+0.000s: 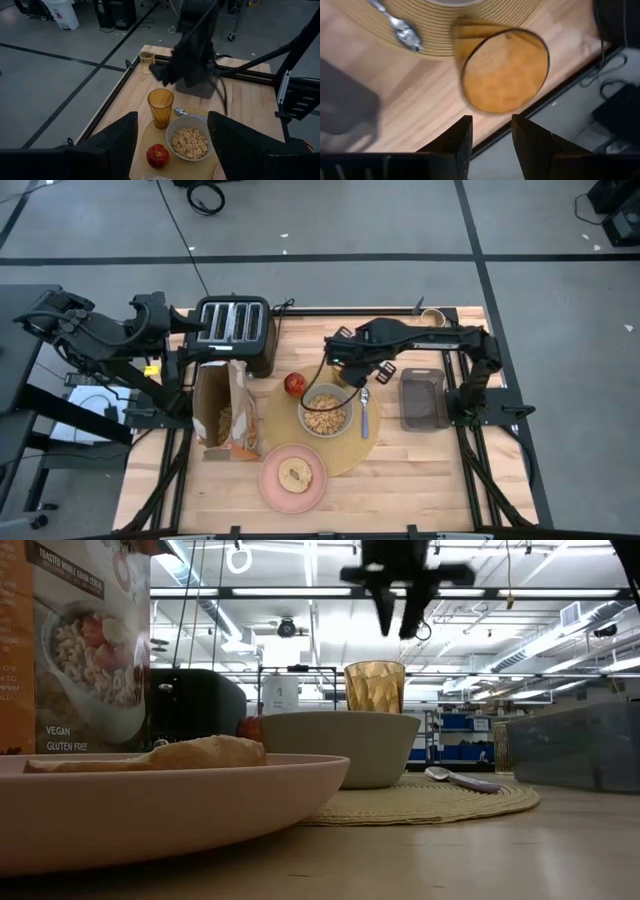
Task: Arrange a breakfast setting
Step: Adjust the gray bowl
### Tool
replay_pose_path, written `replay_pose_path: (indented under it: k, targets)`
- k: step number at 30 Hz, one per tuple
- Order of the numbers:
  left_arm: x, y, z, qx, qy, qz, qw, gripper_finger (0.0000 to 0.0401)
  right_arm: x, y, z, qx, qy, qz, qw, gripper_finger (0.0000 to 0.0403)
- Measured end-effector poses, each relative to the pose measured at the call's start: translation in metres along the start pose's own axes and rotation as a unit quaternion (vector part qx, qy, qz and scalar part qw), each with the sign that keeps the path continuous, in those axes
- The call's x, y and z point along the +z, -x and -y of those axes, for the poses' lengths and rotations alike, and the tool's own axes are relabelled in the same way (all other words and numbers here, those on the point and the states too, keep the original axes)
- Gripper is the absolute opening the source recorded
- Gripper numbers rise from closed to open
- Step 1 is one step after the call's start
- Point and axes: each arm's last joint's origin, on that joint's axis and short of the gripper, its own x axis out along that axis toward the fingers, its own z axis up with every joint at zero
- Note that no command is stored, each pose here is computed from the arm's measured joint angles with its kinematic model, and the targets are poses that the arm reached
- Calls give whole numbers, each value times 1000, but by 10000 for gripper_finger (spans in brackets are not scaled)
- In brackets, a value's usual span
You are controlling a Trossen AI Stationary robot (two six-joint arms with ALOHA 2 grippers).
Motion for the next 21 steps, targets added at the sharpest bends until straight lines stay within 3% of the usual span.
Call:
replay_pose_path:
  k: [3, 6, 10, 15, 21]
  targets:
    - [0, 0, 0, 0, 0, 0, 1000, 244, -5, 22, -14, 10, -48, 18, 999, 142]
    - [0, 0, 0, 0, 0, 0, 1000, 244, -3, 37, -34, 77, -140, 90, 983, 141]
    - [0, 0, 0, 1, 0, 1, 1000, 244, 20, 31, -67, 114, -183, 152, 965, 134]
    - [0, 0, 0, 2, -23, 1, 1000, 244, 52, -7, -98, 62, -255, 212, 941, 130]
    - [0, -1, 1, 2, -24, 1, 1000, 244, 63, -66, -115, -20, -279, 133, 951, 129]
